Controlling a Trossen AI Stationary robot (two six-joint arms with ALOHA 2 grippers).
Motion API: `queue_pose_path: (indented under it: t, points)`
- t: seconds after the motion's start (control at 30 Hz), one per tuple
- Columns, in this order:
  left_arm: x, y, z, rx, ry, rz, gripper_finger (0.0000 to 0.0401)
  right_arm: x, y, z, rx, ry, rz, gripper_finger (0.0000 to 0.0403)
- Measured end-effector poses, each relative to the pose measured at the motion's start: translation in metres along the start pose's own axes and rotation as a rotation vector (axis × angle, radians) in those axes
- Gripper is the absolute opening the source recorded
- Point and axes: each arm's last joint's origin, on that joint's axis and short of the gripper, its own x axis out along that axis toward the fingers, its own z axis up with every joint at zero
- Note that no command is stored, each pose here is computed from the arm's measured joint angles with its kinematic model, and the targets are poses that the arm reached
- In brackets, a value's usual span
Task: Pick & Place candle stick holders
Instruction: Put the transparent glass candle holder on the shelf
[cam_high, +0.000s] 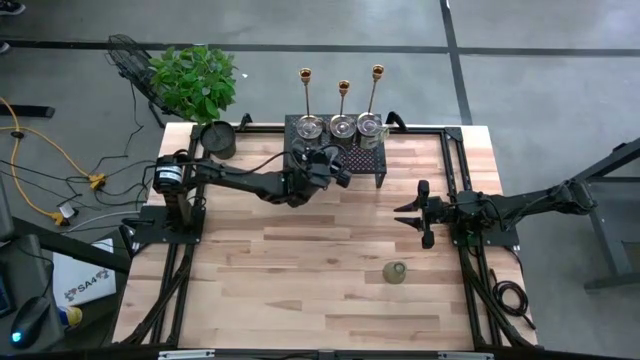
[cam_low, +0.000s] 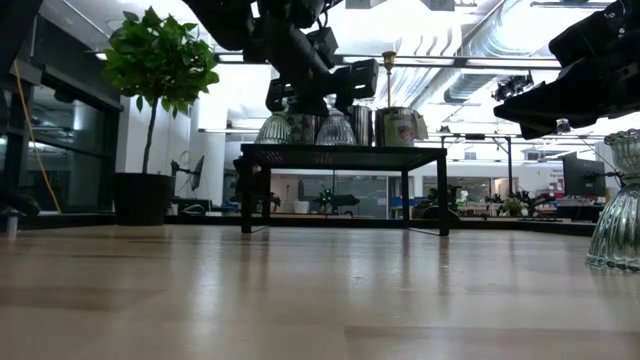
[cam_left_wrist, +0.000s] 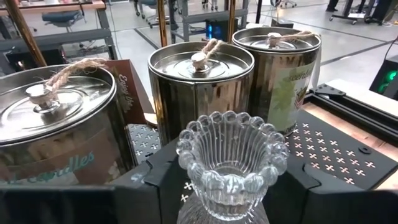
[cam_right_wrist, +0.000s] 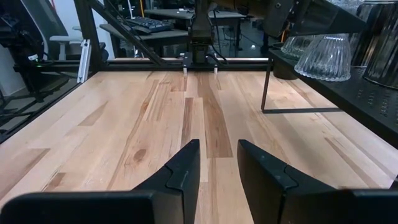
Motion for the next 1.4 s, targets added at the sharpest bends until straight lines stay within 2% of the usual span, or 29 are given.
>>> queue_pose_path:
  t: [0.4,0.97,1.4]
  points:
    - [0.0001,0.0014,0.0013,0.027,-0.021,0.052,0.0177,0.0,0.0,0.0,0.0,0.0,0.0,0.0099]
    - [0.0027,0.002,0.007,0.095,-0.053,0.052,0.0177,0.0,0.0,0.0,0.0,0.0,0.0,0.0099]
    - [0.0066,0.0046,0.0079,0.093,-0.051,0.047,0.0177,0.0,0.0,0.0,0.0,0.0,0.001,0.0099]
